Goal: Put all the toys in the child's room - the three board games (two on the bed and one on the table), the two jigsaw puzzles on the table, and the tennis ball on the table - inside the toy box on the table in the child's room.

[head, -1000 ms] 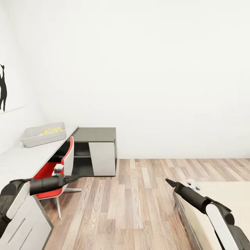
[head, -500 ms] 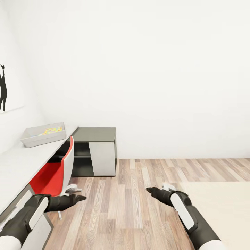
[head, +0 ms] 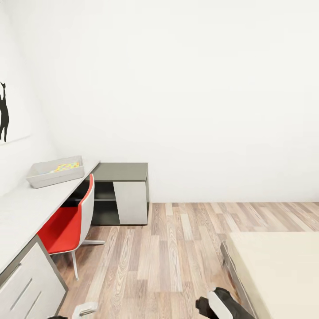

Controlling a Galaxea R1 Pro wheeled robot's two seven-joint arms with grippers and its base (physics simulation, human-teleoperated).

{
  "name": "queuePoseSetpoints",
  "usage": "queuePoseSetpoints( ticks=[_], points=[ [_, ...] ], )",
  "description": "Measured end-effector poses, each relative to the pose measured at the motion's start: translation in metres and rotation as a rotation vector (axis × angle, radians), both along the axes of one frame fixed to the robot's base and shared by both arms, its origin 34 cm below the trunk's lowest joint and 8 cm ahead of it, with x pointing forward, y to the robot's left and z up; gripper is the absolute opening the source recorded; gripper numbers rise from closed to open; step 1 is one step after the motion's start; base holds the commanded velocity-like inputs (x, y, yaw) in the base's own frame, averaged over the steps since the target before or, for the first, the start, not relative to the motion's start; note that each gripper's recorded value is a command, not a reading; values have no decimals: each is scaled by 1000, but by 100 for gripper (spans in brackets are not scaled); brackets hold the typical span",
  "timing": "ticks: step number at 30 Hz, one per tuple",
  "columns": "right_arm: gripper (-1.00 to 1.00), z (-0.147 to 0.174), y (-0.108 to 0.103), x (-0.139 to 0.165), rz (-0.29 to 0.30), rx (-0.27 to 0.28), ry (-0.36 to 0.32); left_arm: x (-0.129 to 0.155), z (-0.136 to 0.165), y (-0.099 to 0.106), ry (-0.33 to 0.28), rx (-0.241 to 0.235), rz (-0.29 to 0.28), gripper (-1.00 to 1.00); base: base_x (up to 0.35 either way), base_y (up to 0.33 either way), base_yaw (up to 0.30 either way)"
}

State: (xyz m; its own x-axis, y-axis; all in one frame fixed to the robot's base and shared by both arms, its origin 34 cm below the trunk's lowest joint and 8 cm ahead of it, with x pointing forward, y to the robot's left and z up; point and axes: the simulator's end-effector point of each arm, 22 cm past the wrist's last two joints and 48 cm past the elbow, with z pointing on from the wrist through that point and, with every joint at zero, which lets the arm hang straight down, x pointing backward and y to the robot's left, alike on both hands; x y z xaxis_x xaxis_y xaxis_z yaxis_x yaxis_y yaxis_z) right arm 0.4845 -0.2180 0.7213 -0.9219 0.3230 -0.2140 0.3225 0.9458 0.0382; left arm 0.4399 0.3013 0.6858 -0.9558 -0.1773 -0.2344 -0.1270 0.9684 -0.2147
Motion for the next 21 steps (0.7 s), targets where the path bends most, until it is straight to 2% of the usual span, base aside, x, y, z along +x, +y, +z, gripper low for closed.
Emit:
queuePoseSetpoints(
  ticks=[3, 6, 10, 13, 15, 17, 18, 21],
  points=[
    [100, -25, -14, -39, -26, -48, 58, -25, -12, 4, 8, 18, 2, 100, 0, 0, 0],
    [100, -52, -42, -94, -60, -141, 112, -73, -30, 8, 27, 42, -5, 100, 0, 0, 0],
    [100, -72, -72, -161, -69, -241, 143, -120, -43, 11, 52, 58, -10, 100, 0, 0, 0],
    [100, -81, -83, -206, -43, -286, 161, -150, -50, 16, 78, 82, -7, 100, 0, 0, 0],
    [100, -86, -90, -245, -2, -317, 179, -171, -54, 29, 86, 138, 0, 100, 0, 0, 0],
    [100, -88, -93, -260, 26, -332, 181, -180, -56, 37, 88, 176, 7, 100, 0, 0, 0],
    [100, -88, -96, -275, 46, -345, 181, -189, -57, 44, 92, 211, 13, 100, 0, 0, 0],
    [100, -89, -100, -301, 80, -364, 174, -208, -59, 49, 106, 264, 21, 100, 0, 0, 0]
  ],
)
